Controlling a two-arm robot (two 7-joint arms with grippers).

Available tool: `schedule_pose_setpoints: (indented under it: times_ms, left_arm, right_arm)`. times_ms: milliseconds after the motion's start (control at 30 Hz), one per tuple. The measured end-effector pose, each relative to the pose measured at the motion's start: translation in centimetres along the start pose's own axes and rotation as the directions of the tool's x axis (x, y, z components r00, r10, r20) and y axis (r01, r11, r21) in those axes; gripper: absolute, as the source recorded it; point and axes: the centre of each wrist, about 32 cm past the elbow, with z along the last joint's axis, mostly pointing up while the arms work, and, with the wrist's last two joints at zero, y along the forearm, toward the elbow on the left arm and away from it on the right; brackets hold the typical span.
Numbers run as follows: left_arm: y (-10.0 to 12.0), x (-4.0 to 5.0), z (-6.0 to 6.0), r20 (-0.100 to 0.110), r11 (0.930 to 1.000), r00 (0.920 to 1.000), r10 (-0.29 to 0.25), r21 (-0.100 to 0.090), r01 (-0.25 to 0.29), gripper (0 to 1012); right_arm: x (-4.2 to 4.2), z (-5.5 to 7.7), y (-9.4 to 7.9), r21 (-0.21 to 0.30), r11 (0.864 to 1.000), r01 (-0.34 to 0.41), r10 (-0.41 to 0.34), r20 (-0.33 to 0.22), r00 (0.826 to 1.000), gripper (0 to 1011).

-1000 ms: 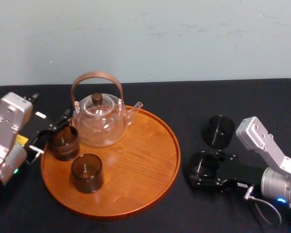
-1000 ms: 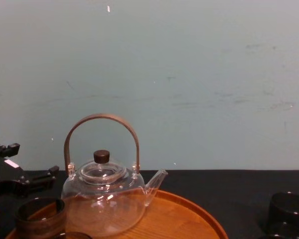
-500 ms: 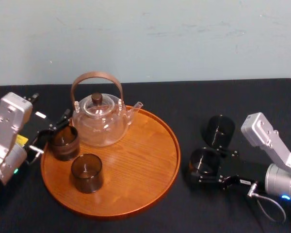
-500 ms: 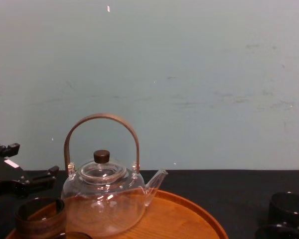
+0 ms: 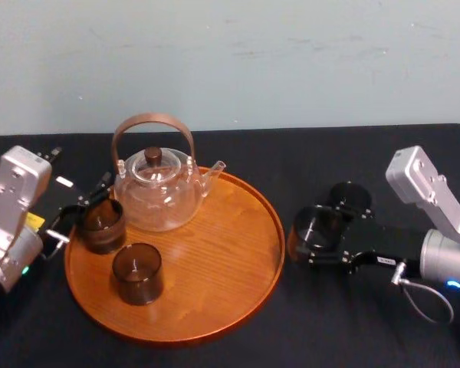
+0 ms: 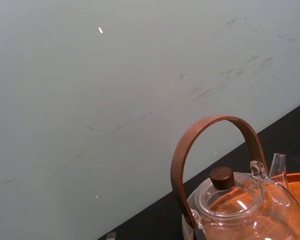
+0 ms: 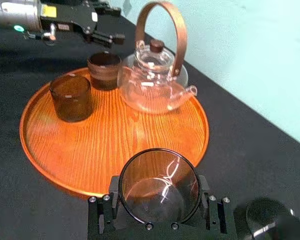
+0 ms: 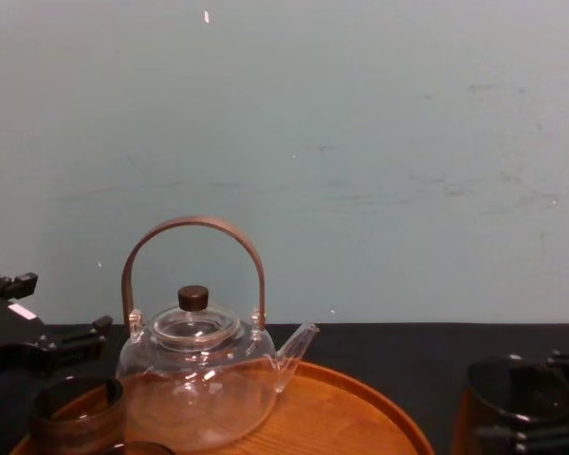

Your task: Pick up the glass from the table and place it on the tray.

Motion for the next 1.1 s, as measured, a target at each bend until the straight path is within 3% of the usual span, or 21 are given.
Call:
schedule_pose_setpoints:
  times_ms: [400,1100]
  left_arm:
    - [0.0,0.00,0.0,0.000,1.0000,1.0000,0.000,0.000,0.000,1001]
    - [0.0,0.00,0.0,0.000,1.0000,1.0000,0.000,0.000,0.000,1001]
  right_arm:
    - [0.08,1.8,3.2,0.044,0.997,-0.059,0.056,0.056,0.997,908]
    - [-1.56,2.8,8.2,0.070,0.981,-0.182,0.175,0.098,0.980,908]
